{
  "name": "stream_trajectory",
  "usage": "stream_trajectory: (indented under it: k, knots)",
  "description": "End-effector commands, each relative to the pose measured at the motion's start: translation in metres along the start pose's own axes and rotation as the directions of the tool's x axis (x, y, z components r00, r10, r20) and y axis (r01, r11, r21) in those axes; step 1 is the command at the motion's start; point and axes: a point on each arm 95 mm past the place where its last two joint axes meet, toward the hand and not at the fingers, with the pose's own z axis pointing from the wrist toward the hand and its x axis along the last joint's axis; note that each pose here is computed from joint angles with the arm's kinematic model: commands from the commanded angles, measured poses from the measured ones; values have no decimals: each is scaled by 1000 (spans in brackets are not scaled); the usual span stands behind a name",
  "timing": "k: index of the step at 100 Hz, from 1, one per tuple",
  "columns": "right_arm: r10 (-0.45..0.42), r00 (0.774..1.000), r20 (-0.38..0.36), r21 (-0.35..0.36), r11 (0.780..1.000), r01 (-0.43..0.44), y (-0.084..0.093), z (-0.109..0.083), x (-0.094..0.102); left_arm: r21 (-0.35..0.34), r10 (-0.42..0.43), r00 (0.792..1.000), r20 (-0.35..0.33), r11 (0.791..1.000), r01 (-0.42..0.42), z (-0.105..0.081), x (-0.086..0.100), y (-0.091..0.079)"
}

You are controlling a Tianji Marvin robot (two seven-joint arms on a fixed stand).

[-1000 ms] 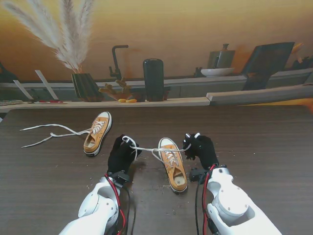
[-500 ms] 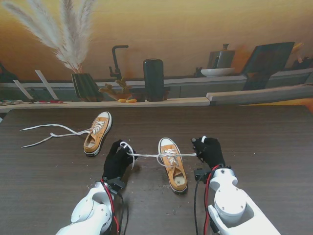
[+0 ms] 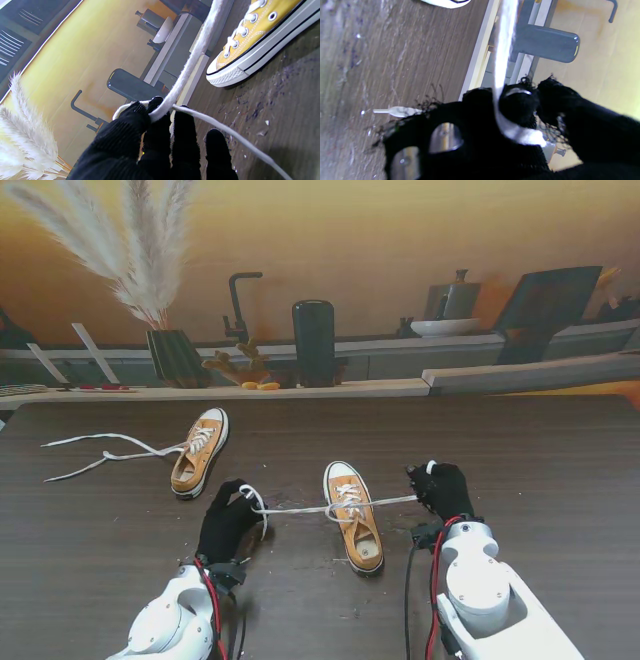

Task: Tie the shoelaces into a bow on the shoes

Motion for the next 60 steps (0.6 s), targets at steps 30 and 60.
stream_trajectory:
  k: [30,60]
  knots:
    - [-71,995,71,-64,995,75,22,6,-22,-15,-20,999,35,1000,21,-12,4,-8]
    - [-117,985,130,-108,985,131,38,10,-34,-36,10,999,53,999,-8,-24,6,-7]
